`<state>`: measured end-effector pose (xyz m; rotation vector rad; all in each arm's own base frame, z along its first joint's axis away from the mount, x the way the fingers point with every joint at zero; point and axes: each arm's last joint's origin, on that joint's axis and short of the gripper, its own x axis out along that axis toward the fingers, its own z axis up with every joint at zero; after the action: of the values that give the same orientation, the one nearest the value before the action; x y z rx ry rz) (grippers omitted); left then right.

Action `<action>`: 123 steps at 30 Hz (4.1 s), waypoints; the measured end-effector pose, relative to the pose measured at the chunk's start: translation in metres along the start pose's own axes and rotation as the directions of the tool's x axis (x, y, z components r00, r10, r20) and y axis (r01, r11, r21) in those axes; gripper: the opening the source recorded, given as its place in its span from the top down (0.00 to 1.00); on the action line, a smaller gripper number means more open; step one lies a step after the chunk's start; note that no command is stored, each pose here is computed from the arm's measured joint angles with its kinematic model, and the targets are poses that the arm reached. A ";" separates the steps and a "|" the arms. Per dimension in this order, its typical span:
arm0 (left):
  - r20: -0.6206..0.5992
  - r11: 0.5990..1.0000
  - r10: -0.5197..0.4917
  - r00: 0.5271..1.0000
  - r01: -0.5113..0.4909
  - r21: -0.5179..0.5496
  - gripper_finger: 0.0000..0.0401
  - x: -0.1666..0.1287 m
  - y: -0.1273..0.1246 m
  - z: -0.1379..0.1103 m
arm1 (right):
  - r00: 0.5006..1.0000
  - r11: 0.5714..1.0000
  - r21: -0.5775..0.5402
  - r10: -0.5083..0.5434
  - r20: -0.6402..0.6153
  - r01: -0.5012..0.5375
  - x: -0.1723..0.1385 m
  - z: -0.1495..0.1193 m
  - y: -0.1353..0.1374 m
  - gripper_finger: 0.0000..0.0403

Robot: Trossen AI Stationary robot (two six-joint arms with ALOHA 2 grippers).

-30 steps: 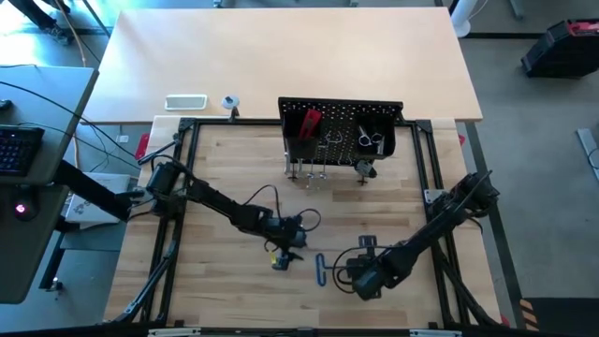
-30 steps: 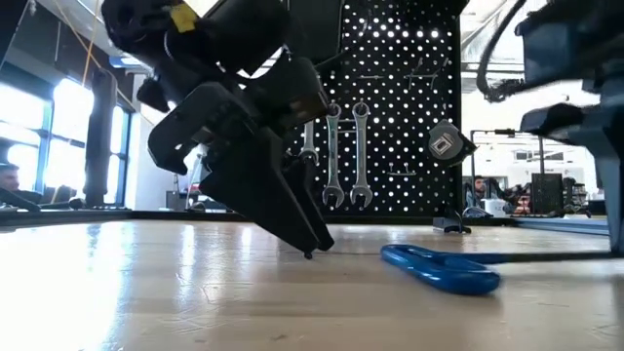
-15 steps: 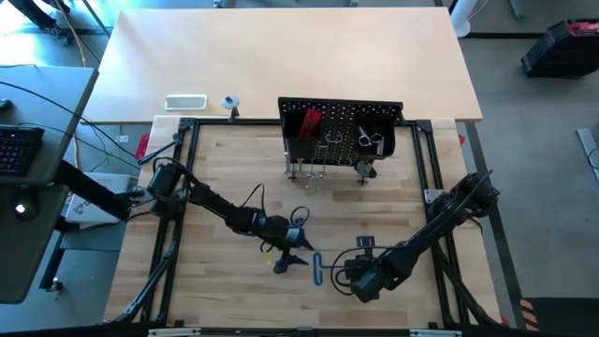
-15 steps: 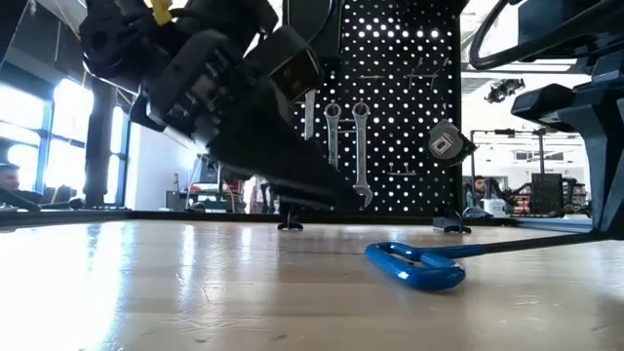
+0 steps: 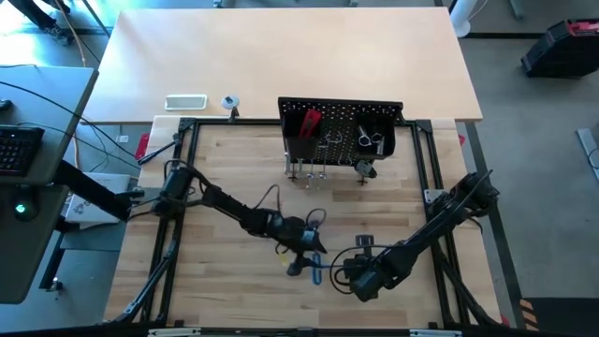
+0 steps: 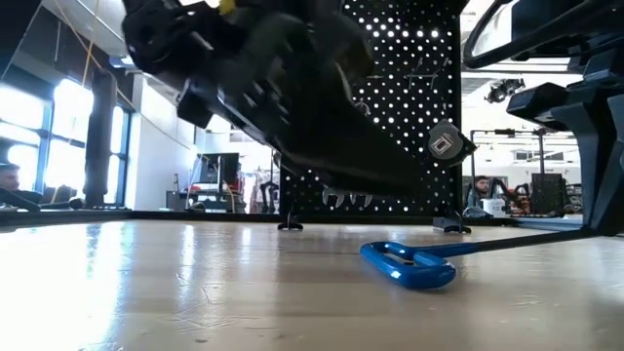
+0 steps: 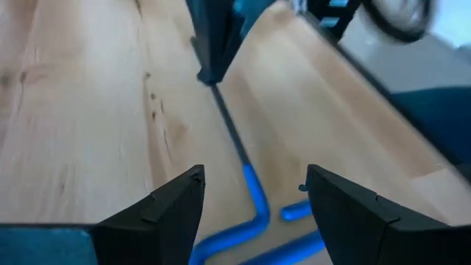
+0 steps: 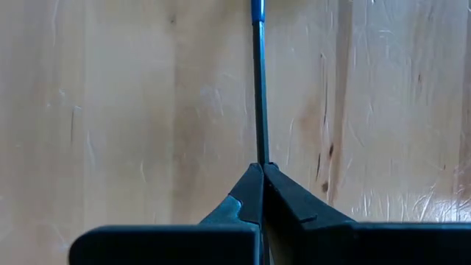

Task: Hang tools onto peg board
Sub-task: Put the pick tool into the peg board

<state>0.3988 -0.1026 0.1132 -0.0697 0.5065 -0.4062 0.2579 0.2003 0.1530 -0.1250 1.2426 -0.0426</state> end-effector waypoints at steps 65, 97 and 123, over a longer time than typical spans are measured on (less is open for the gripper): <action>-0.193 0.935 0.324 0.926 -0.283 0.212 1.00 0.062 -0.027 0.011 | 0.996 0.990 0.122 0.069 0.056 -0.076 0.001 0.012 -0.002 0.66; -0.171 0.901 0.348 0.922 -0.279 0.332 1.00 0.054 -0.055 0.040 | 0.974 0.975 0.151 0.136 0.183 -0.164 0.002 0.029 -0.001 0.74; -0.215 0.884 0.379 0.900 -0.284 0.370 0.87 0.037 -0.056 0.054 | 0.981 0.986 0.160 0.017 0.192 -0.048 0.001 0.020 0.003 0.99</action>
<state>0.4342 -0.1701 0.1530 0.4053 0.7127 -0.1530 0.2770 0.2048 0.1576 0.0342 1.0449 -0.1021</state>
